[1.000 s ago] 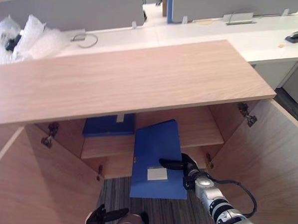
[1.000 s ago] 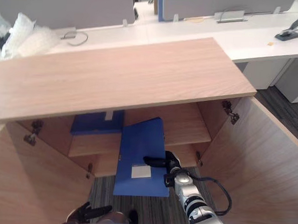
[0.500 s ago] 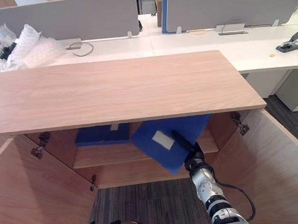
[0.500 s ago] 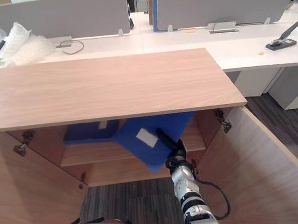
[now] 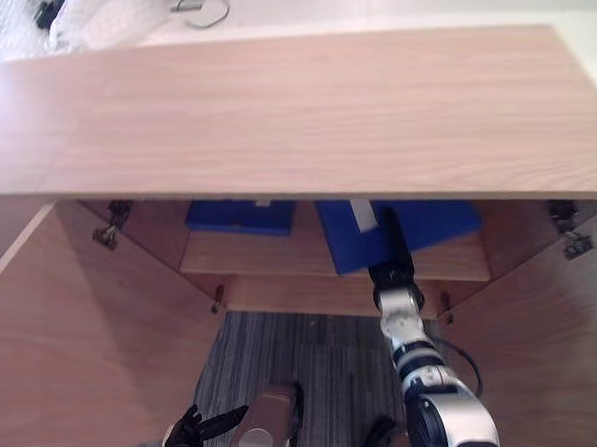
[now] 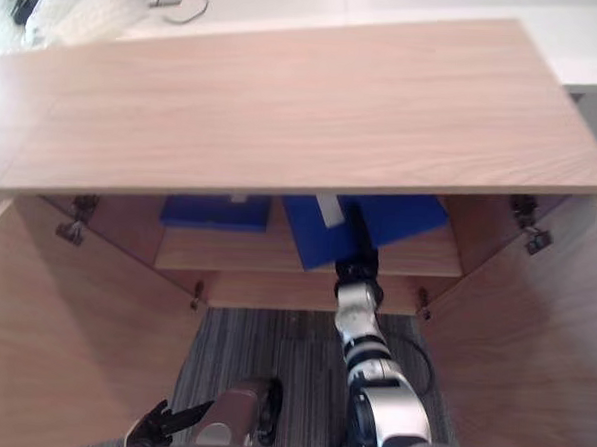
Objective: Walk over to the cabinet, pick up the folder, carry it to the office cabinet, place the folder inside the office cabinet, then close the office cabinet door
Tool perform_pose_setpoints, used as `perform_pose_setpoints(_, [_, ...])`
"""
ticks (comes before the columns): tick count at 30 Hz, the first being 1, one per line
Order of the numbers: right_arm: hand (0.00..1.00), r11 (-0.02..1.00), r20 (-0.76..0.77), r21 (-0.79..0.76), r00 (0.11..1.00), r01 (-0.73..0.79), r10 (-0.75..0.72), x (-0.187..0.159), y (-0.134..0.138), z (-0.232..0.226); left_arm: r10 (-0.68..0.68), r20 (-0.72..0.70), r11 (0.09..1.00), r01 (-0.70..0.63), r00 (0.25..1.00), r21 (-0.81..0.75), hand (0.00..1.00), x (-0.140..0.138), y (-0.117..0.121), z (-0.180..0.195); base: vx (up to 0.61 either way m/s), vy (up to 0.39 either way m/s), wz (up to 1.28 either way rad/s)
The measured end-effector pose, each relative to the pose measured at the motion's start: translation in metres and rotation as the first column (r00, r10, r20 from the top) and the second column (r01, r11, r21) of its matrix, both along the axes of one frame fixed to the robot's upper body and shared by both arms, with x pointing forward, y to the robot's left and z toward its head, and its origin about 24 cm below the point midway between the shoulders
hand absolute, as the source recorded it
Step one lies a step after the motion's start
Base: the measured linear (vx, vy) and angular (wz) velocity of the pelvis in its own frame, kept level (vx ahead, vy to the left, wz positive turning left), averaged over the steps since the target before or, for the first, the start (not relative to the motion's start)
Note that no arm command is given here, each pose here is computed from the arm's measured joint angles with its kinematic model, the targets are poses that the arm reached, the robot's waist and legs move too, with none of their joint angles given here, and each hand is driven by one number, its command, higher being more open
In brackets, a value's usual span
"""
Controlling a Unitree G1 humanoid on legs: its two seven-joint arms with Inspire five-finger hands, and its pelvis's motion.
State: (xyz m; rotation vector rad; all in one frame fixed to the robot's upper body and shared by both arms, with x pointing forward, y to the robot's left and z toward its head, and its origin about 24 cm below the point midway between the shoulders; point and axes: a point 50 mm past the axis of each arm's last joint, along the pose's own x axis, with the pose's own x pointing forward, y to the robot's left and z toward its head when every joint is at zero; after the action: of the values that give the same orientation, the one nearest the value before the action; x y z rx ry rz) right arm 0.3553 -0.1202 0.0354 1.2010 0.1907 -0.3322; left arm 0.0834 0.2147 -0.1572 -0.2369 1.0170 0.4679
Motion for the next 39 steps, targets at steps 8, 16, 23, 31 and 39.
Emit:
perform_pose_setpoints(8, [0.0, 0.971, 0.149, 0.226, 0.983, 0.072, -0.107, 0.041, -0.002, 0.078, 0.116, 0.066, 0.993, -0.117, 0.991, 0.019, 1.0, 0.007, 0.013, 0.008, -0.07, -0.06, 0.52])
perform_pose_setpoints(16, [0.0, 0.851, 0.177, 0.4, 0.882, 0.34, -0.436, 0.045, -0.083, 0.118, 0.123, 0.061, 0.992, -0.123, 0.99, -0.01, 1.0, 0.008, 0.004, 0.006, -0.02, 0.024, 0.35])
perform_pose_setpoints(23, [0.0, 0.734, 0.134, 0.475, 0.784, 0.486, -0.606, 0.031, -0.141, 0.127, 0.124, 0.057, 0.992, -0.124, 0.991, -0.017, 1.0, 0.008, 0.003, 0.006, 0.04, 0.01, 0.15])
perform_pose_setpoints(31, [1.0, 0.766, 0.206, 0.394, 0.764, 0.508, -0.612, 0.025, -0.172, 0.154, 0.113, 0.051, 0.993, -0.112, 0.992, -0.028, 1.0, 0.007, 0.001, 0.005, 0.08, -0.046, 0.03])
perform_pose_setpoints(39, [1.0, 0.878, 0.231, 0.172, 0.848, 0.447, -0.477, 0.035, -0.161, 0.153, 0.063, 0.054, 0.998, -0.061, 0.997, -0.034, 1.0, 0.007, 0.0, 0.005, 0.07, -0.042, -0.07])
